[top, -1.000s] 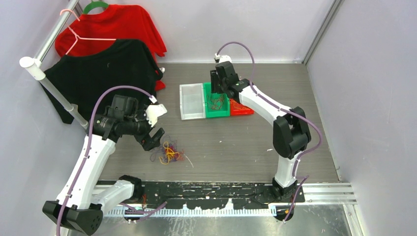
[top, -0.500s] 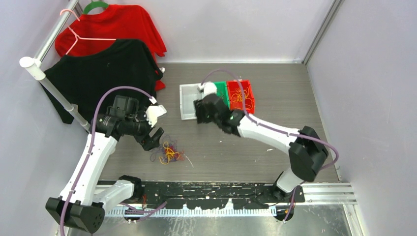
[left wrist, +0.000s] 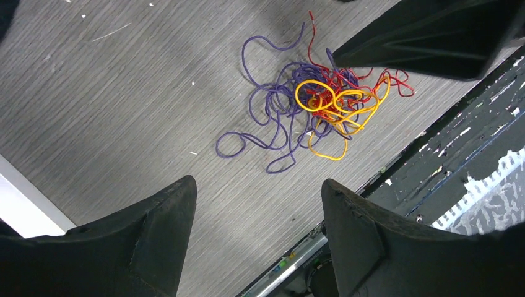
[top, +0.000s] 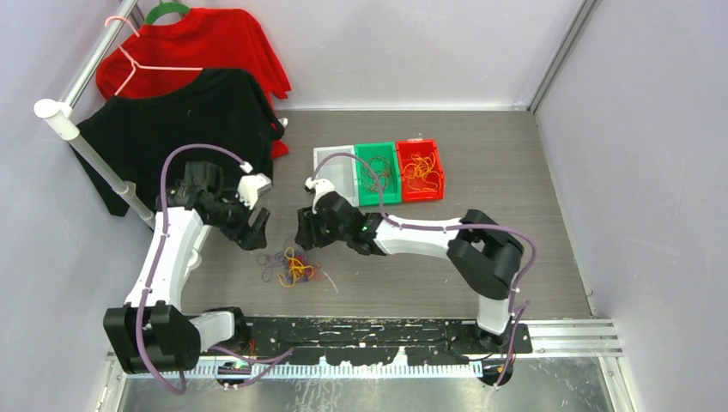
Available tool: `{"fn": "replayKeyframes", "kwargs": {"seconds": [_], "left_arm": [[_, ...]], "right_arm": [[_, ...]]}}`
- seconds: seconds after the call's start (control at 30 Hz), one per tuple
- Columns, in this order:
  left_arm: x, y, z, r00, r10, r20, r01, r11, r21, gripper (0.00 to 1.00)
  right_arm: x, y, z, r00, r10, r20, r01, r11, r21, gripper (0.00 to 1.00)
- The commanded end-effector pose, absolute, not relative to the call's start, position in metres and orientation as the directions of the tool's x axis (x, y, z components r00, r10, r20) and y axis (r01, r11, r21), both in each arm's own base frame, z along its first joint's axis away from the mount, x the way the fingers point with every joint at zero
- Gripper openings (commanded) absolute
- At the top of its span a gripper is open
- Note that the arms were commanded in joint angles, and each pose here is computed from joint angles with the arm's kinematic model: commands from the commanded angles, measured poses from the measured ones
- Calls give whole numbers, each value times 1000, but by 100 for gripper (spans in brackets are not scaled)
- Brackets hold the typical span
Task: Untangle the cables
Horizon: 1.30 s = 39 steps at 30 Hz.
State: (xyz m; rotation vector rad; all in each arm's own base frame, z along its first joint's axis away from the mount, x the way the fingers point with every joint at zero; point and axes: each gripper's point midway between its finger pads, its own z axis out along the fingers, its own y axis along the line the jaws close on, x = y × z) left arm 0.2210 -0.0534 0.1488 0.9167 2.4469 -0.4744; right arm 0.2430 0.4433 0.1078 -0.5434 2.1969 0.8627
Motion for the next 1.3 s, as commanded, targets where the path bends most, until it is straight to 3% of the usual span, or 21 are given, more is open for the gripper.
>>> {"fn": "replayKeyframes", "kwargs": {"seconds": [0.0,0.37,0.67,1.07,1.27], "left_arm": [[224,-57,153,-615,506,-605,710,690,-145,74],[221,-59,147,-624,488,-610,701,695,-160,74],[215,-62,157,-602,495,-626,717,681,-150,74],[189,-105,211,-559,376,-739,778,547,-310,76],[173,-126,244,-543,313,-779,801,472,-369,74]], "right_arm": [[238,490,139,-703,-43,-710,-603,565,564,53],[218,507,118,-758,-72,-648,-579,532,618,37],[218,505,129,-743,-75,-665,-595,531,604,1],[200,470,248,-671,101,-735,-670,341,659,1],[188,457,271,-670,155,-726,-677,275,683,1]]}}
